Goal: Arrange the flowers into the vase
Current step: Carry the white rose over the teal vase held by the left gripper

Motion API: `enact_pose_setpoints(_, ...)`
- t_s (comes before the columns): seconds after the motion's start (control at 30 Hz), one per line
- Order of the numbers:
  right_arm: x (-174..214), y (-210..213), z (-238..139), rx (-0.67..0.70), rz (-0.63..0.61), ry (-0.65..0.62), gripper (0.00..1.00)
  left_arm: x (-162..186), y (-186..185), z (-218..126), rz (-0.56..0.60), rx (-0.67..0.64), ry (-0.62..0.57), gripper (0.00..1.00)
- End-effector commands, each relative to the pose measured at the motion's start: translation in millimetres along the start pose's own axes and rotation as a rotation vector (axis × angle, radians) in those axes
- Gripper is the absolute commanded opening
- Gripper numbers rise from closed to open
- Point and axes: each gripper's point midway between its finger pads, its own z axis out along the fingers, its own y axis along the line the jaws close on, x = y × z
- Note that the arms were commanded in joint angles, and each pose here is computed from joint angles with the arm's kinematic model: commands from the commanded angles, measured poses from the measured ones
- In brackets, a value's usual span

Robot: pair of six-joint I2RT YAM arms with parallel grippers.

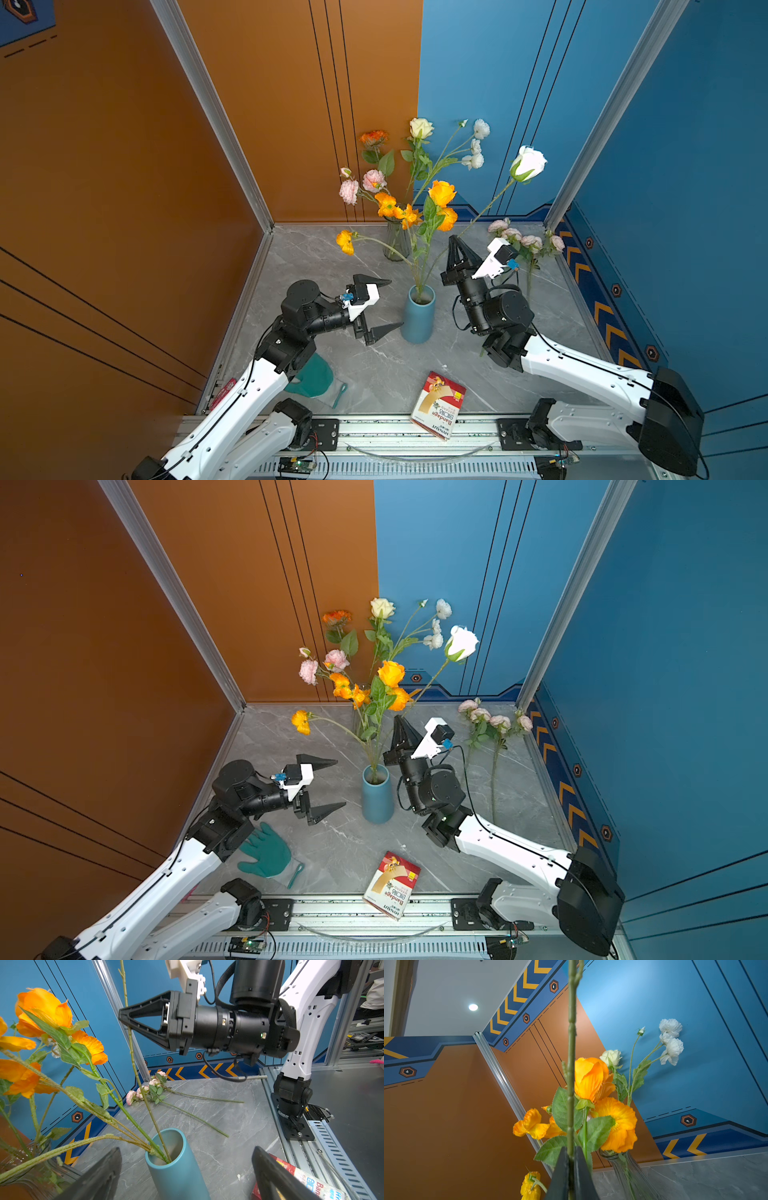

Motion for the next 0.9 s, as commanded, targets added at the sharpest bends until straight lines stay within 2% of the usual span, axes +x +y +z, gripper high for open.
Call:
enact_pose_setpoints(0.0,-11,-2,-10,0.036,-0.01,-0.115,0.0,-6,-1,-1,-0.003,0.019,-0.018,0.98)
enact_pose_setpoints(0.53,57,-31,-20,0.13,-0.079,0.021,0.02,-5,-2,1,-0.009,0.027,-0.016,0.98)
enact_pose_setpoints(0.77,74,-36,-21,0.137,-0.073,0.052,0.08,-5,-2,1,-0.012,0.028,-0.014,0.98)
enact_pose_setpoints(0.87,78,-39,-23,0.142,-0.074,0.064,0.13,-5,-2,1,-0.012,0.029,-0.015,0.98)
